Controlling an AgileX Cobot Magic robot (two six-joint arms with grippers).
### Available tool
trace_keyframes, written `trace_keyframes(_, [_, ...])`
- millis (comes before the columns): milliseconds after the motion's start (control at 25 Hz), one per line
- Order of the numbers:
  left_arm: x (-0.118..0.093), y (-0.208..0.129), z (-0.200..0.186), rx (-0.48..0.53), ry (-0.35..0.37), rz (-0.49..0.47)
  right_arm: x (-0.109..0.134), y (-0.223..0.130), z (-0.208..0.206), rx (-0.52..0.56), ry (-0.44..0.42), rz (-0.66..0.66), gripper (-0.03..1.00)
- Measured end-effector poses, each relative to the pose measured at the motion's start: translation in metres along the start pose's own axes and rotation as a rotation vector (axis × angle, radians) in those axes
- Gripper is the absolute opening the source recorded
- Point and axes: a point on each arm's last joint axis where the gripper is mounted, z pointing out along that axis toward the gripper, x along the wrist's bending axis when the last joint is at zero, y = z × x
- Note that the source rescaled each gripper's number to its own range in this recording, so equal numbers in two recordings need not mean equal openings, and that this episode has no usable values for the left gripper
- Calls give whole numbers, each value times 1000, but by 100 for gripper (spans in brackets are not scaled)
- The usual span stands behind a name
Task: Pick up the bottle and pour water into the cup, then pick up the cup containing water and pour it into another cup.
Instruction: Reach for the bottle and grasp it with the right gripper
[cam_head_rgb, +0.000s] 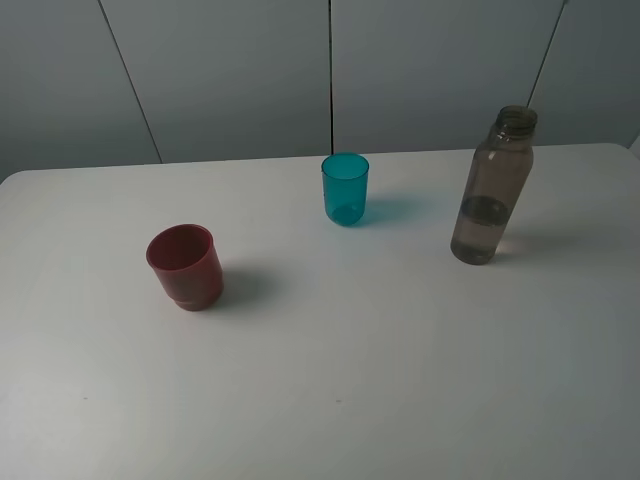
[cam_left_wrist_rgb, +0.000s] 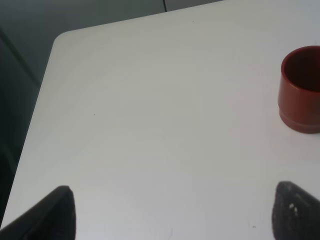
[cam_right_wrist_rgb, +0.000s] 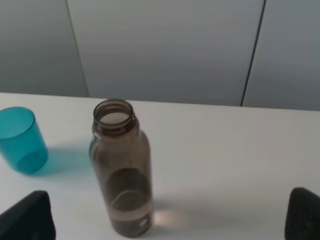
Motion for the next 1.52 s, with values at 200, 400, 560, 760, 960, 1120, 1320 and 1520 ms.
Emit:
trace_keyframes(200, [0, 0, 0, 0, 0, 0, 20, -23, 31, 39, 129, -65, 100])
trace_keyframes(400, [0, 0, 0, 0, 0, 0, 28, -47, 64, 56, 142, -62, 100])
trace_keyframes(560, [0, 0, 0, 0, 0, 2, 28, -56, 90, 95, 113, -59, 100])
trace_keyframes(760, [0, 0, 0, 0, 0, 2, 28, -71, 119, 171, 82, -42, 100])
trace_keyframes(960, [0, 0, 0, 0, 0, 2, 27, -87, 143, 240, 55, -22, 100])
trace_keyframes(1120, [0, 0, 0, 0, 0, 2, 27, -100, 159, 279, 34, -1, 100])
trace_keyframes(1320, [0, 0, 0, 0, 0, 2, 29, -111, 175, 270, 34, 23, 100])
trace_keyframes(1520, [0, 0, 0, 0, 0, 2, 34, -118, 188, 224, 84, -2, 100])
